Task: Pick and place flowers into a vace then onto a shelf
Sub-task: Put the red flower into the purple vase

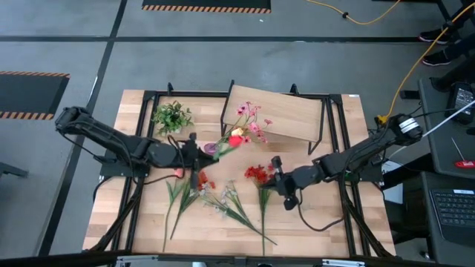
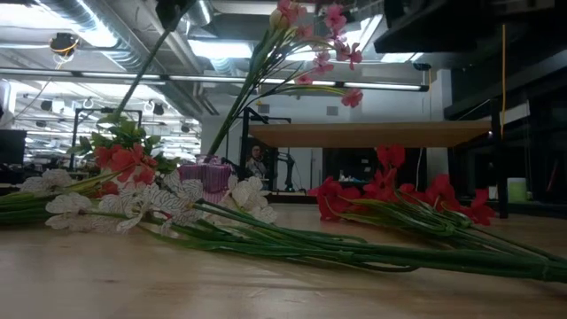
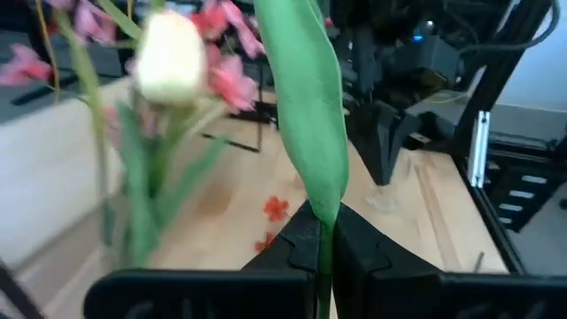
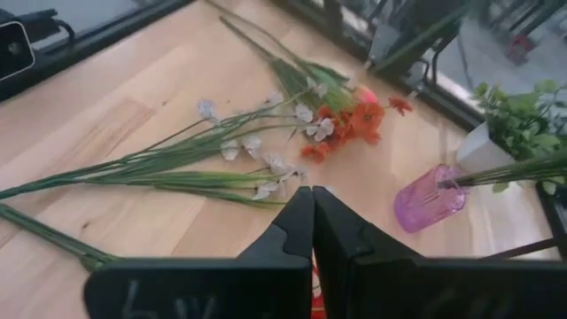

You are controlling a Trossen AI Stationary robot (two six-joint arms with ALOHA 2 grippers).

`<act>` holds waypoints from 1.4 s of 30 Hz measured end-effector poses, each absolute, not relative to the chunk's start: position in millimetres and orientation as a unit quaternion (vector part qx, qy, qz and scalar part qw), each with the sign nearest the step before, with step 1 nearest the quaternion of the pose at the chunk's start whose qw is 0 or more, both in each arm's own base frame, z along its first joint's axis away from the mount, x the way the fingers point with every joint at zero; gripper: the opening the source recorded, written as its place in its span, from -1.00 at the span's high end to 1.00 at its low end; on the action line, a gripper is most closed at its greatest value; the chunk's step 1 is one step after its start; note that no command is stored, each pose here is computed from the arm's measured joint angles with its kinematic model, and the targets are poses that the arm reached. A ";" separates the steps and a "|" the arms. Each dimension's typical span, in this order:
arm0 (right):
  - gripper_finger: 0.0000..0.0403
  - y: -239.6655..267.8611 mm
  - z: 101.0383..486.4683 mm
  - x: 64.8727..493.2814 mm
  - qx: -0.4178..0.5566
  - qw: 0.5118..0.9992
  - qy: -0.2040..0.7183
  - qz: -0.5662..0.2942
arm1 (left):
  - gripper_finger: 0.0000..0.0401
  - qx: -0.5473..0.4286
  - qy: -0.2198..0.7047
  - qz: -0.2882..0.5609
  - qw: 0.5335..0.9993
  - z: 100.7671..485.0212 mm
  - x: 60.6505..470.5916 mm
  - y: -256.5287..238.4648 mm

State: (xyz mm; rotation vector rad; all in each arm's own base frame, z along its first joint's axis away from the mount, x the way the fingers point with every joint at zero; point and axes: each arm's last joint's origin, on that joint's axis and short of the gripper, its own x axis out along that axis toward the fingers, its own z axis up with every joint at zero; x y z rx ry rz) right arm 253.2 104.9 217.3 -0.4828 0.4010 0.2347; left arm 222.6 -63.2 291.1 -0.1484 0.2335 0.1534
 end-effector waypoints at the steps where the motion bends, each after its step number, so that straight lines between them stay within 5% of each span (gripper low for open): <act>1: 0.98 103.5 215.0 251.4 -0.235 0.946 0.189 0.115 | 0.97 -0.068 0.111 0.079 0.988 293.9 220.6 -60.6; 22: 0.99 75.7 207.7 253.5 -0.149 0.965 0.180 0.122 | 0.98 0.029 0.032 0.124 0.991 313.5 222.0 12.2; 30: 0.99 76.0 208.1 253.7 -0.147 0.965 0.178 0.123 | 0.98 0.021 -0.087 0.114 0.989 272.4 209.8 38.8; 42: 0.99 71.6 209.6 255.7 -0.154 0.967 0.169 0.115 | 0.98 -0.021 -0.075 0.131 0.988 245.1 199.9 49.0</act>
